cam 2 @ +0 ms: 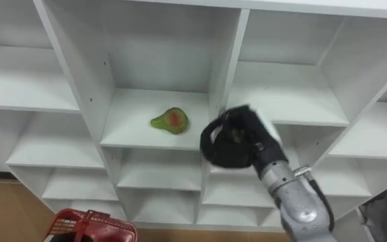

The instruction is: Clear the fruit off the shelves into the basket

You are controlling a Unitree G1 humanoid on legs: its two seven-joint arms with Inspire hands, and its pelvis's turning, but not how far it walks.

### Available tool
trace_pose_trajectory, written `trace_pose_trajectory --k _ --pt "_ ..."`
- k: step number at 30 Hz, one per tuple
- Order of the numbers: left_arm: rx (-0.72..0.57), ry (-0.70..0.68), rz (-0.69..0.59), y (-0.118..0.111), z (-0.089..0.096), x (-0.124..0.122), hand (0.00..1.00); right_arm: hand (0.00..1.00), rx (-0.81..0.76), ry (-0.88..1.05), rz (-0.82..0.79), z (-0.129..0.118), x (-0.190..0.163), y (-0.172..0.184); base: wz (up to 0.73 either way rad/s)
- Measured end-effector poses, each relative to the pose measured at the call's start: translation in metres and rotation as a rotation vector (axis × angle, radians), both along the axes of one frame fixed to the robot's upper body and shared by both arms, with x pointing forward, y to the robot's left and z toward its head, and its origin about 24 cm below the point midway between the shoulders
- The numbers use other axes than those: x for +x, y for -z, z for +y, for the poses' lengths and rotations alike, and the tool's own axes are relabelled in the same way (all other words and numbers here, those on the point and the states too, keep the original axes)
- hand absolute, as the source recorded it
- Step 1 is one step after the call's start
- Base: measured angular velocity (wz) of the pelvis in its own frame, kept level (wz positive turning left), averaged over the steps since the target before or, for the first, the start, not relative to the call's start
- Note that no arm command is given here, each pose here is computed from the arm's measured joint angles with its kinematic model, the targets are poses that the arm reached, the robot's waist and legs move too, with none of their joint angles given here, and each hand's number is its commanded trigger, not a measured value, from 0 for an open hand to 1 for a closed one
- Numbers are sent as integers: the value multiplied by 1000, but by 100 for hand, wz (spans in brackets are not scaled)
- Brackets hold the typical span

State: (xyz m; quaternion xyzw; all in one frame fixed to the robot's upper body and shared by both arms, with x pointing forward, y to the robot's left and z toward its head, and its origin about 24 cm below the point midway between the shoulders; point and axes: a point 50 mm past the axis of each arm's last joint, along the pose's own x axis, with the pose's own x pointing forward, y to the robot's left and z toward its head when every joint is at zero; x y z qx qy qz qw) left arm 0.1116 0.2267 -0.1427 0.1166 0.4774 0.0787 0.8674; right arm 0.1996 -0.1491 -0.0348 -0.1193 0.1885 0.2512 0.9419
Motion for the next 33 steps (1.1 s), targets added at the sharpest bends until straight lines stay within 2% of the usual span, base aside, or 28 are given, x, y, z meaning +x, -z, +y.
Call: trace_pose_trajectory --k 3,8,16,19,26,33 --pt "-37 11 0 1 -6 1 100 100 -8 -81 28 7 -4 2 -7" --pt "-68 20 -2 2 -13 3 100 100 21 -106 32 10 -2 0 0" --pt "-105 52 -57 -3 -25 27 100 100 80 -150 43 31 -3 1 3" --pt "-130 52 -106 -10 -30 47 100 100 82 -136 67 36 6 8 0" --pt "-187 101 -125 -11 -51 56 100 100 12 -108 212 34 -2 42 0" --pt "-273 130 -162 -14 -71 63 100 100 42 -18 230 29 6 49 7"
